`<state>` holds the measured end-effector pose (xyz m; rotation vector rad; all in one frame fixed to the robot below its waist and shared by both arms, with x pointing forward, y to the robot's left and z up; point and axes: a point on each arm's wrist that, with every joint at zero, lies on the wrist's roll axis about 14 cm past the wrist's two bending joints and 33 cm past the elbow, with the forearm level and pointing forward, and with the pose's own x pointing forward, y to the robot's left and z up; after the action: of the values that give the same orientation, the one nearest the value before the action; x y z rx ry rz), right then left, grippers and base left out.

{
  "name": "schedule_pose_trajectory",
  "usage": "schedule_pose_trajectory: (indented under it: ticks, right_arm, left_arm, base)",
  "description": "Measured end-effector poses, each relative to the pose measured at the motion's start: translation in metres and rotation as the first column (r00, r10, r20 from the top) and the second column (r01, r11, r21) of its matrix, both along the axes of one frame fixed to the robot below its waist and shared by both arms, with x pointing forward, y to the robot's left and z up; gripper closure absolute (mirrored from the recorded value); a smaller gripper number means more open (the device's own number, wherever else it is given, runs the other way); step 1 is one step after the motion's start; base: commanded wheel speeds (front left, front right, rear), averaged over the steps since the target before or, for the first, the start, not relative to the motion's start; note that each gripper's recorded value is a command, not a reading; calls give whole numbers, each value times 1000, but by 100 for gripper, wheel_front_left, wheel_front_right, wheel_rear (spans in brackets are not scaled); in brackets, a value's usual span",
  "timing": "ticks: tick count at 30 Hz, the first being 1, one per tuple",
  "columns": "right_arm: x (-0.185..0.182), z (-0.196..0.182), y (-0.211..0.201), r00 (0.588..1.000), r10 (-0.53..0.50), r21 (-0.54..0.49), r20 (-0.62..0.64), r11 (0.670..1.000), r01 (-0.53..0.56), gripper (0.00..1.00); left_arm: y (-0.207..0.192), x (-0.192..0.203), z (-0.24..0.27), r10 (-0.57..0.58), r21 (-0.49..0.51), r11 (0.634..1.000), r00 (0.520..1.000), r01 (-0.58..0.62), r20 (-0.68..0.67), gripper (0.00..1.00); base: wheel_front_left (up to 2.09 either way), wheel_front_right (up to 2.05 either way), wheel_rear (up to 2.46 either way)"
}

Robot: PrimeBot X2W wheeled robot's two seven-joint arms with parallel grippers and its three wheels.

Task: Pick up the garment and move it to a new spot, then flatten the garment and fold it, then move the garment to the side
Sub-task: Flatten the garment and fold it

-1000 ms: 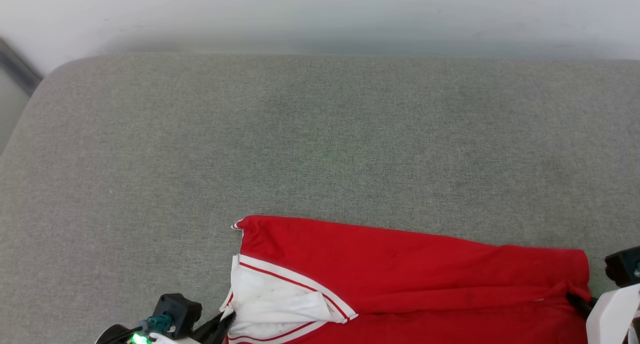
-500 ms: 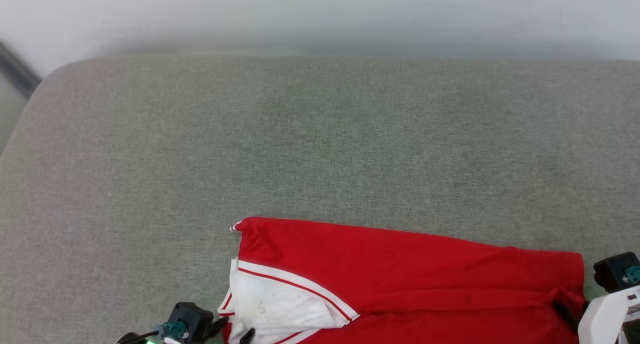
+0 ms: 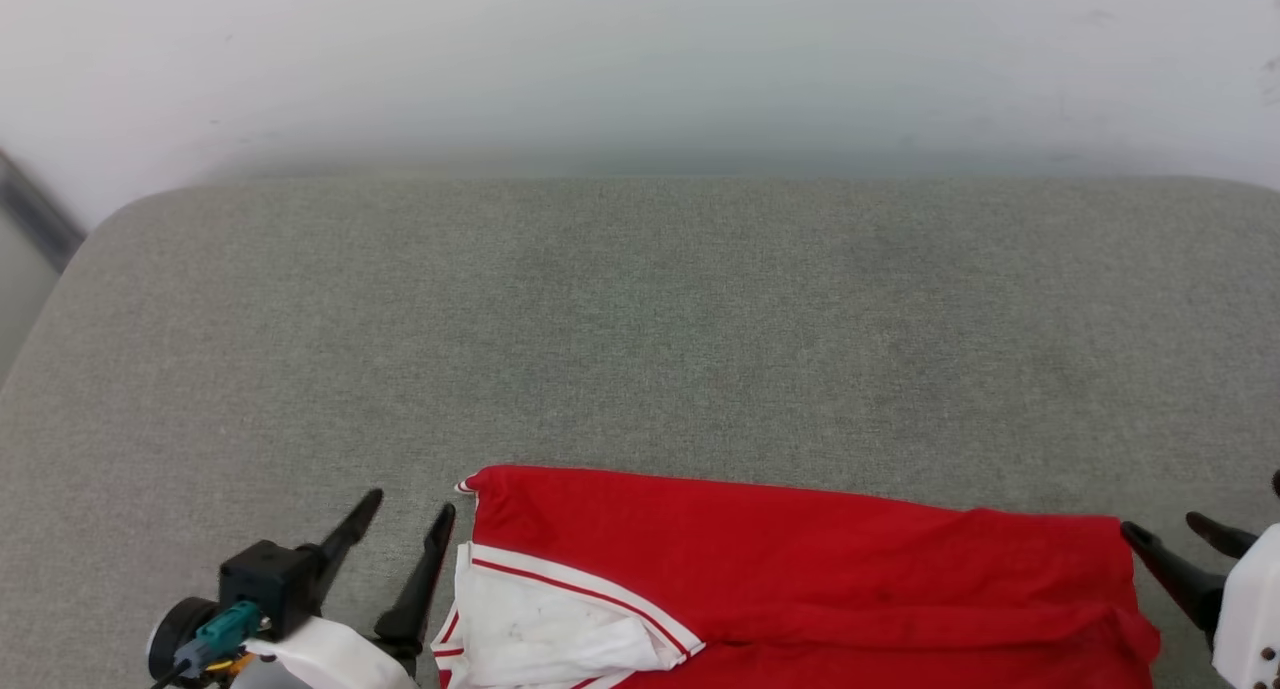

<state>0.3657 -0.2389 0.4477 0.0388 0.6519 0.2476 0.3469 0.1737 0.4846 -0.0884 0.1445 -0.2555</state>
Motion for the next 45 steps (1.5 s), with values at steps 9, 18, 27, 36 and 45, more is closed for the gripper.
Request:
schedule_pose_trajectory:
  ticks: [9, 18, 27, 36, 45]
  right_arm:
    - [-11, -1, -7, 987, -152, 106, -44, 982, 156, 0]
    - [-24, -34, -13, 945, -284, 113, -160, 946, 304, 0]
    - [-33, -76, 2, 904, -307, 138, -297, 923, 358, 0]
    - [-26, -95, 22, 902, -262, 157, -342, 931, 330, 0]
    - [-22, -92, 41, 929, -217, 204, -301, 936, 285, 100]
  left_arm:
    - [22, 15, 76, 181, -61, 984, 938, -170, 296, 0]
    - [44, 1, 77, 238, 13, 965, 901, -260, 361, 0]
    - [46, 2, 59, 233, 33, 966, 917, -257, 324, 0]
    - [48, 8, 49, 238, 46, 964, 924, -264, 300, 0]
    - [50, 5, 50, 248, 44, 961, 920, -274, 304, 0]
  base:
    - [0, 0, 0]
    - [0, 0, 0]
    - [0, 0, 0]
    - [0, 0, 0]
    - [0, 0, 0]
